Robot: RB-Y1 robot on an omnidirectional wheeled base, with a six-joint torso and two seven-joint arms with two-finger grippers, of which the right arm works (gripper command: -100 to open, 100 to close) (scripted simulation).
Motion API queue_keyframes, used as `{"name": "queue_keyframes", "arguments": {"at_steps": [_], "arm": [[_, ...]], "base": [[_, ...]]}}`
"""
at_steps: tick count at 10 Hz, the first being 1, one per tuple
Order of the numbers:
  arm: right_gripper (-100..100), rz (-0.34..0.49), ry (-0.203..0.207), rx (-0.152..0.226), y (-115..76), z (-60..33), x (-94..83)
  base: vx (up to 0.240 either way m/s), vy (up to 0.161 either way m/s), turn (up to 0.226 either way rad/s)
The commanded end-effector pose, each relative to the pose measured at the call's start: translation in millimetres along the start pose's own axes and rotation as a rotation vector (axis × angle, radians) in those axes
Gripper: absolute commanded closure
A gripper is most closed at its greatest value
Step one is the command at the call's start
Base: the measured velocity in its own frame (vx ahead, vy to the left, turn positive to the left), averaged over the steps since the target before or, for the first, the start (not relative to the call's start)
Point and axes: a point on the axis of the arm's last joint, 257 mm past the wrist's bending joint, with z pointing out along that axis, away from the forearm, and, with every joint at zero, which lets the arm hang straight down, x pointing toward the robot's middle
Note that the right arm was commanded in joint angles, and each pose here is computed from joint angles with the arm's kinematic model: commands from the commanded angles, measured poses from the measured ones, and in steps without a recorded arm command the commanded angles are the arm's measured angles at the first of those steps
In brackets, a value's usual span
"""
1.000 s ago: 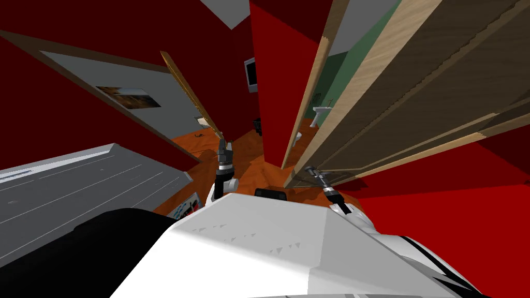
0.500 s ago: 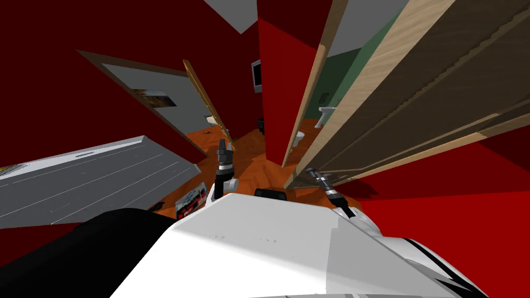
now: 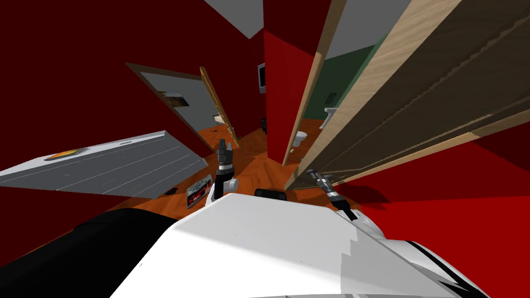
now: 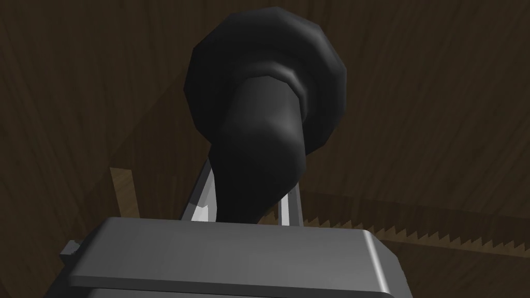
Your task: Pull the door open
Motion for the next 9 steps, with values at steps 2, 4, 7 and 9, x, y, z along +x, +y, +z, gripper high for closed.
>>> {"name": "queue_keyframes", "arguments": {"at_steps": [2, 4, 7, 9], "arm": [[100, -0.004, 0.003, -0.005, 2.1, -3.6, -1.9], [100, -0.006, 0.004, -0.006, 2.5, -6.5, -2.9], [100, -0.007, 0.006, -0.007, 3.2, -11.1, -4.3], [100, -0.008, 0.006, -0.008, 3.5, -13.0, -5.0]], "base": [[-0.232, -0.1, 0.209], [-0.236, -0.121, 0.188], [-0.216, -0.123, 0.197], [-0.209, -0.095, 0.137]]}}
